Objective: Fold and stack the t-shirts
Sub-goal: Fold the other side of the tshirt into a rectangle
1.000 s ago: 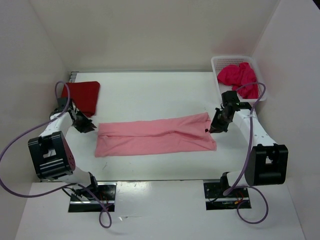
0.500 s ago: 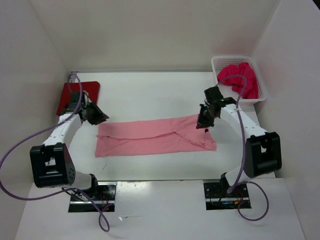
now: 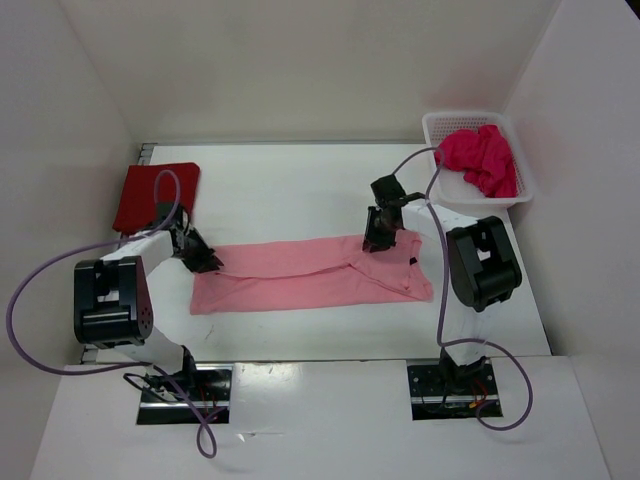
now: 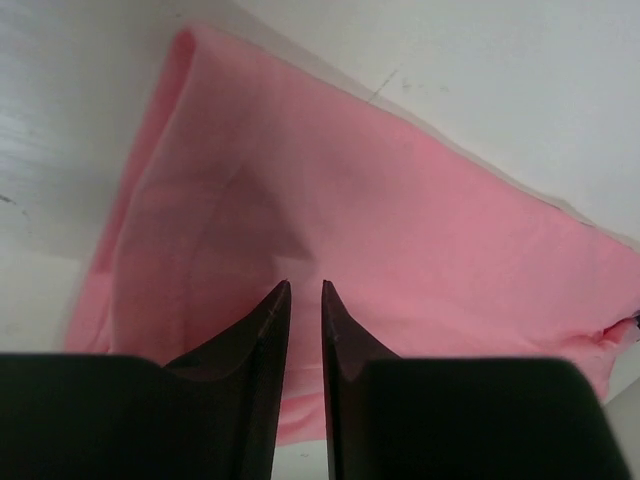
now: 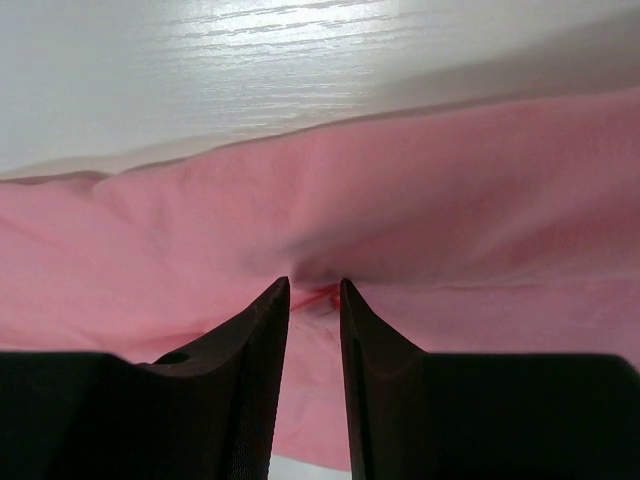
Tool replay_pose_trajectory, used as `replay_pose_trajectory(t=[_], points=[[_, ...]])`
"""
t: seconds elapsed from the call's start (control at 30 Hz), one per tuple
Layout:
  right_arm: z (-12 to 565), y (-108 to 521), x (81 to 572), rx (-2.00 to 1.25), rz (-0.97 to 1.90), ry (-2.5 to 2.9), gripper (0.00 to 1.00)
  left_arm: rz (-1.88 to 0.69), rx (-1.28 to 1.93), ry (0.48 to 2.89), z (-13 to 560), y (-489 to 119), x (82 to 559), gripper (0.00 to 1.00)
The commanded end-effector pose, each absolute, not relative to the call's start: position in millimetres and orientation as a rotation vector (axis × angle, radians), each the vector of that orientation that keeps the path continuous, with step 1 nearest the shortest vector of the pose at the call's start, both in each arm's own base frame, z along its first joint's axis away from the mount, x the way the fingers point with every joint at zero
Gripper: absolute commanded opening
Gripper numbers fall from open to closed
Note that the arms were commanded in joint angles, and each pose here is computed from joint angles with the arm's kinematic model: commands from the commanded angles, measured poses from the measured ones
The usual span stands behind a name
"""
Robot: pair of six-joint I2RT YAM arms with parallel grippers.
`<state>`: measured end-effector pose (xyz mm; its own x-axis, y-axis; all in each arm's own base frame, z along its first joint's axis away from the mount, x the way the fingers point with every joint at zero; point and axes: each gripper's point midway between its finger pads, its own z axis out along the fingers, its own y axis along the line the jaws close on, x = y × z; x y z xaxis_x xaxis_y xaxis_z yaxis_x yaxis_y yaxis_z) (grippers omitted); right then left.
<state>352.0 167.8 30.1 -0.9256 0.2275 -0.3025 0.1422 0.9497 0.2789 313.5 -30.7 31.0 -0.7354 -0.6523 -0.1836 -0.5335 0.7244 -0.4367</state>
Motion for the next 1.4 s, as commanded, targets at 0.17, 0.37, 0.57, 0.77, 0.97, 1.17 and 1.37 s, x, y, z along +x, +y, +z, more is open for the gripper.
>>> replay_pose_trajectory(t=[0.17, 0.37, 0.57, 0.77, 0.97, 1.17, 1.37], points=[[42, 178, 375, 0.243, 0.356, 2.682, 0.34, -0.462, -0.932, 2.612, 32, -16, 300, 0.24], [38, 180, 357, 0.215, 0.369, 2.734, 0.34, -0.438, -0.941, 2.632, 34, -11, 288, 0.24], [28, 180, 345, 0.186, 0.382, 2.784, 0.33, -0.493, -0.888, 2.542, 69, -14, 303, 0.23], [43, 182, 347, 0.180, 0.406, 2.763, 0.16, -0.425, -0.833, 2.594, 66, -15, 295, 0.22], [50, 184, 324, 0.138, 0.463, 2.809, 0.08, -0.677, -1.056, 2.665, 25, -21, 272, 0.21], [43, 194, 293, 0.066, 0.554, 2.881, 0.02, -0.707, -1.131, 2.595, 27, -8, 285, 0.15], [54, 210, 252, -0.038, 0.657, 2.926, 0.02, -0.661, -1.002, 2.446, 82, 5, 321, 0.15]])
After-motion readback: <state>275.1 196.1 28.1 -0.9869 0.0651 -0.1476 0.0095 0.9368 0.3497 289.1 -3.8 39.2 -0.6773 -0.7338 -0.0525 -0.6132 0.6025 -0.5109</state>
